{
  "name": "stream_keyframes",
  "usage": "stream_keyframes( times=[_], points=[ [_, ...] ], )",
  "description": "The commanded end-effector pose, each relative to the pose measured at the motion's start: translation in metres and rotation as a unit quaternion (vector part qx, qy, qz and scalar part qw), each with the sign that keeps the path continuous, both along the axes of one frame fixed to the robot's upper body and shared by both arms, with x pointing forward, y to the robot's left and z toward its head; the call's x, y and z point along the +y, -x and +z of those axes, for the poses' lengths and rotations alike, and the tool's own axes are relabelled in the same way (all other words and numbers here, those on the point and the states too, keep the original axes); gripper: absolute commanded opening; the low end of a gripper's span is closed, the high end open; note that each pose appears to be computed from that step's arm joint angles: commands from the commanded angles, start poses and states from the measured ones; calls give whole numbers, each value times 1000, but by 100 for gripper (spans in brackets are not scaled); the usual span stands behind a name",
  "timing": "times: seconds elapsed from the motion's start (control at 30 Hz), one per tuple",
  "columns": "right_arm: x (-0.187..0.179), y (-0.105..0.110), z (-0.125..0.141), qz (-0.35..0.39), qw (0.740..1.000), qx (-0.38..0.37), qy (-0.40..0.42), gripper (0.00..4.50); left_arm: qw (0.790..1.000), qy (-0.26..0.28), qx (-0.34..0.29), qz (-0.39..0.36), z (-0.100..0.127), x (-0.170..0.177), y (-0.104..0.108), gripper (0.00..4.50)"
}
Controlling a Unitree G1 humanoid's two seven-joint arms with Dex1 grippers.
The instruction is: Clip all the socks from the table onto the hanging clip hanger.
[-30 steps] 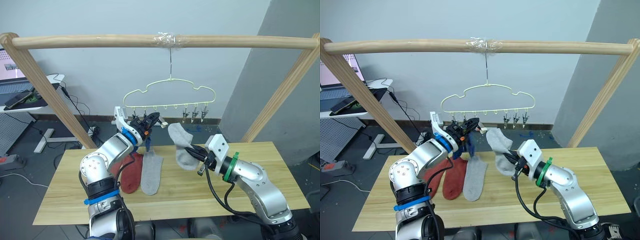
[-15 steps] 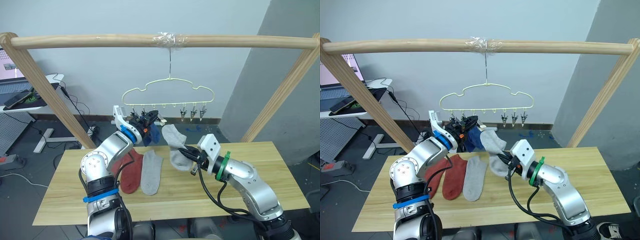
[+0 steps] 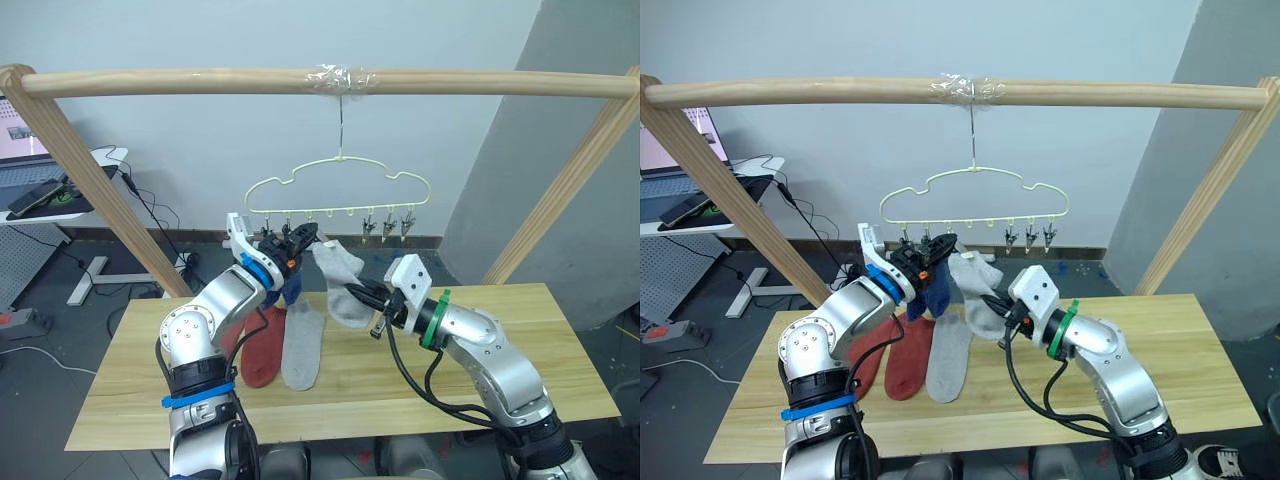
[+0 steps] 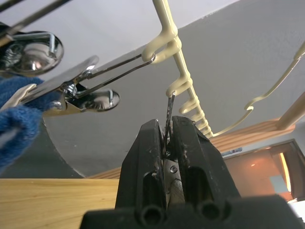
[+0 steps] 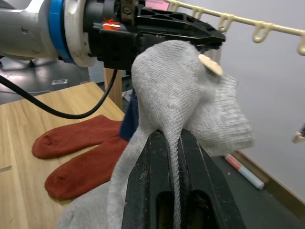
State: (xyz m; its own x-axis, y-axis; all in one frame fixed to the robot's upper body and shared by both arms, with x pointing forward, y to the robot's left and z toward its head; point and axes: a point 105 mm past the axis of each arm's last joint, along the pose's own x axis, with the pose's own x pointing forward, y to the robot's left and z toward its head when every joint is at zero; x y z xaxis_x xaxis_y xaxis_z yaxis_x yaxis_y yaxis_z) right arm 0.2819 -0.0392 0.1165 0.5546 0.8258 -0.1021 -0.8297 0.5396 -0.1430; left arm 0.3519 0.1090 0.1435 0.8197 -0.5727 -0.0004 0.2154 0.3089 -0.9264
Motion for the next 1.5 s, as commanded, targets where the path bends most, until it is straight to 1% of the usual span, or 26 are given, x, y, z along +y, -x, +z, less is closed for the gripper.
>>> stream_keyframes(
  times=[0.03, 0.1, 0.17, 0.2, 0.27, 0.37, 0.43, 0.47, 0.5, 0.57, 0.6, 0.7, 0.73, 0.77, 0.8, 0.87, 0.93, 0.97, 1.03, 1.07, 1.1, 1.2, 1.23, 1.27, 1.37, 1.5],
  points=[
    [8, -1, 9, 10, 1000, -19, -6, 2, 999, -32, -11, -3, -2, 0, 4, 4],
    [8, -1, 8, 10, 1000, -18, -4, 2, 998, -50, -27, 1, 0, 1, 5, 4],
    [7, -2, 6, 8, 1000, -17, -1, 0, 998, -46, -38, 5, 3, 3, 7, 74],
    [6, -2, 5, 7, 1000, -16, 1, 0, 998, -37, -40, 8, 5, 4, 7, 94],
    [6, -3, 4, 6, 1000, -16, 3, 0, 999, -30, -43, 12, 7, 7, 7, 161],
    [6, -6, 5, 1, 1000, -20, 3, 0, 998, -32, -47, 18, 10, 11, 7, 255],
    [7, -9, 7, -3, 1000, -22, 0, 0, 997, -50, -53, 16, 11, 16, 9, 314],
    [8, -9, 7, -4, 1000, -22, 0, 0, 995, -82, -61, 9, 9, 18, 12, 342],
    [8, -11, 6, -5, 1000, -22, 1, 0, 989, -129, -69, -4, 5, 19, 17, 373],
    [8, -15, 1, -15, 1000, -23, 9, 0, 968, -228, -91, -51, -4, 20, 33, 432],
    [7, -18, -1, -22, 999, -22, 11, 0, 956, -264, -104, -69, -6, 22, 40, 446],
    [4, -27, -9, -40, 999, -10, 13, 0, 913, -366, -148, -107, -7, 27, 55, 446],
    [2, -31, -12, -50, 999, -1, 6, 0, 901, -388, -164, -106, -4, 29, 58, 446],
    [1, -34, -15, -58, 998, 8, -2, 0, 887, -416, -181, -86, 1, 34, 57, 446],
    [0, -37, -16, -64, 998, 13, -7, 25, 871, -446, -197, -61, 4, 40, 56, 449],
    [-2, -41, -20, -73, 997, 26, -15, 68, 861, -456, -221, -46, 8, 43, 59, 450],
    [-5, -42, -26, -73, 997, 31, -6, 136, 853, -451, -258, -51, 11, 41, 65, 450],
    [-8, -42, -28, -79, 996, 34, -4, 181, 856, -434, -274, -52, 14, 41, 68, 450],
    [-17, -39, -32, -90, 995, 49, -9, 243, 874, -380, -300, -43, 21, 43, 74, 450],
    [-21, -38, -33, -95, 994, 54, -11, 282, 881, -362, -303, -33, 21, 47, 75, 450],
    [-24, -36, -34, -99, 993, 55, -11, 311, 880, -362, -306, -26, 19, 51, 76, 450],
    [-36, -32, -31, -117, 992, 47, -12, 423, 857, -393, -329, -47, 9, 49, 87, 450],
    [-39, -32, -28, -125, 991, 41, -15, 448, 852, -397, -337, -55, 8, 46, 90, 450],
    [-43, -33, -24, -135, 990, 34, -19, 448, 851, -394, -342, -61, 7, 43, 94, 450],
    [-60, -53, 2, -220, 974, -22, -42, 448, 844, -389, -359, -88, 3, 34, 108, 450],
    [-59, -63, 20, -262, 961, -46, -79, 448, 835, -392, -376, -88, 4, 30, 112, 450]
  ],
)
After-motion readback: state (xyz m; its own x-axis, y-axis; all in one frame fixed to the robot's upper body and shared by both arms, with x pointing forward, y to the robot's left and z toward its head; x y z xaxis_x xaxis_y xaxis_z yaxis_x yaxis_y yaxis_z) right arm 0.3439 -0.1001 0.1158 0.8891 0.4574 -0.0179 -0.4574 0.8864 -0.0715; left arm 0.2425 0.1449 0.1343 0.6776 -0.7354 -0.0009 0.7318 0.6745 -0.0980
